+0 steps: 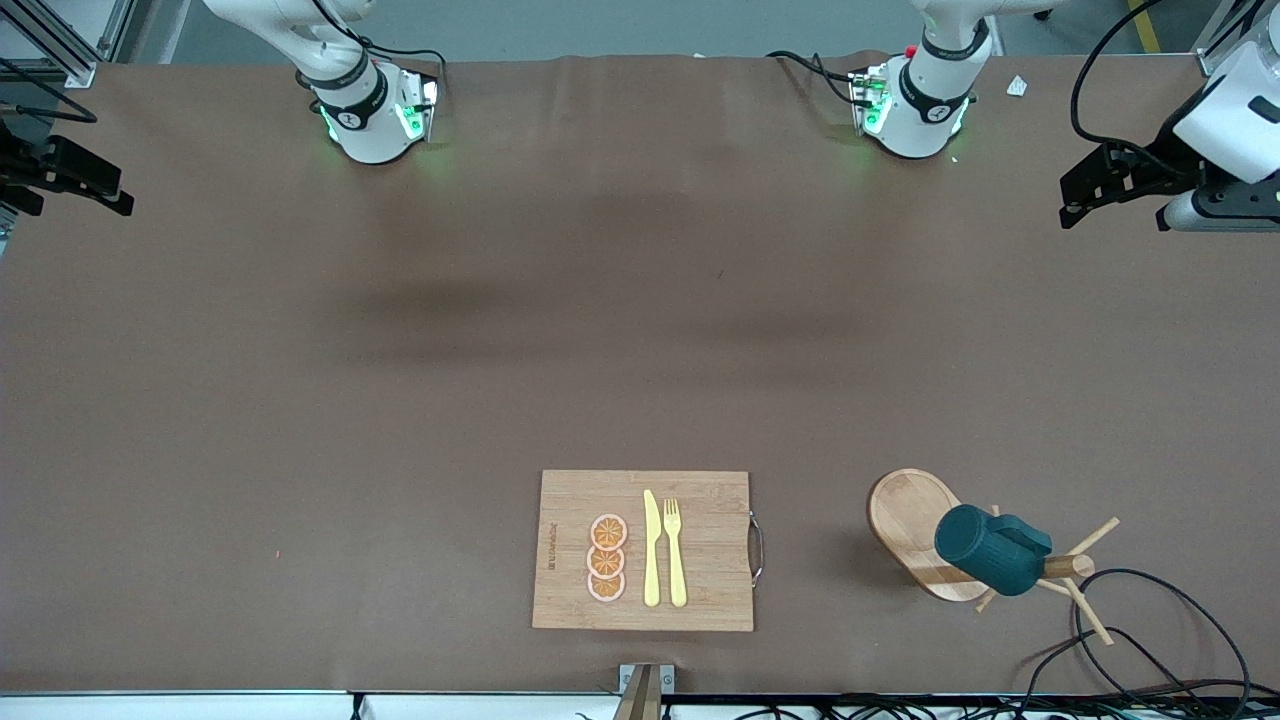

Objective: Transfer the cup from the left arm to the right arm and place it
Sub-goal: 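Reach the left gripper toward the teal mug on the wooden stand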

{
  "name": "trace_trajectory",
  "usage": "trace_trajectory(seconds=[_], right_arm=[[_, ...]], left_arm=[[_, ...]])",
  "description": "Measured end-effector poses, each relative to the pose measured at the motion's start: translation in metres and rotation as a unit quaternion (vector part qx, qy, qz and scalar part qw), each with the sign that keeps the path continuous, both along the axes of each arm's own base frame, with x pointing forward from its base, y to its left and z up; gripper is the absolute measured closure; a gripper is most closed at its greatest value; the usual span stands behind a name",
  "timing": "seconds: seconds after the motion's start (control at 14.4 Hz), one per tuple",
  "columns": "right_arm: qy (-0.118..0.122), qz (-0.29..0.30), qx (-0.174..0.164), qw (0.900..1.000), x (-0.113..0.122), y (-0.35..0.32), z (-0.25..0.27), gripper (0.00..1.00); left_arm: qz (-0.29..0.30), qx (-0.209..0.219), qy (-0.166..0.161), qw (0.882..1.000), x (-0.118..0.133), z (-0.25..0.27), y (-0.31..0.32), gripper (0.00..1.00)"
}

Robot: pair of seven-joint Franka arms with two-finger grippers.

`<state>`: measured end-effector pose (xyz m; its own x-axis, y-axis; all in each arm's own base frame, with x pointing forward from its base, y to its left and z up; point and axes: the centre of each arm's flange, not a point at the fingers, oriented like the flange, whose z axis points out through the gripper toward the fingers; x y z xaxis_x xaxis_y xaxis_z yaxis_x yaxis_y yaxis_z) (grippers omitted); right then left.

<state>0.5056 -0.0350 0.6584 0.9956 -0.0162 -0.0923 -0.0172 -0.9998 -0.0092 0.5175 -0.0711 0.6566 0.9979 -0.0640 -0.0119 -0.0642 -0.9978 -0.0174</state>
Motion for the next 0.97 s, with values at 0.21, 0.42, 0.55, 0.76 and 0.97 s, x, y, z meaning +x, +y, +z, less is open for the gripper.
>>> trace_trajectory(seconds=[0.21,0.42,0.55,0.76,0.97], right_arm=[[0.000,0.000,0.000,1.000,0.000,0.000,0.000,0.00],[0.000,0.000,0.000,1.000,0.000,0.000,0.000,0.00],[0.000,0.000,0.000,1.000,0.000,0.000,0.000,0.00],[0.000,0.000,0.000,1.000,0.000,0.000,0.000,0.00],[0.000,0.000,0.000,1.000,0.000,0.000,0.000,0.00]], left_arm=[[0.000,0.000,-0.001,1.000,0.000,0.001,0.000,0.00],[0.001,-0.002,-0.002,1.000,0.005,0.001,0.001,0.00],[0.004,-0.006,0.000,1.000,0.021,-0.004,0.005,0.00],[0.041,-0.041,0.012,0.998,0.055,-0.032,0.026,0.00],[0.113,-0.087,0.019,0.990,0.086,-0.069,0.057,0.00]])
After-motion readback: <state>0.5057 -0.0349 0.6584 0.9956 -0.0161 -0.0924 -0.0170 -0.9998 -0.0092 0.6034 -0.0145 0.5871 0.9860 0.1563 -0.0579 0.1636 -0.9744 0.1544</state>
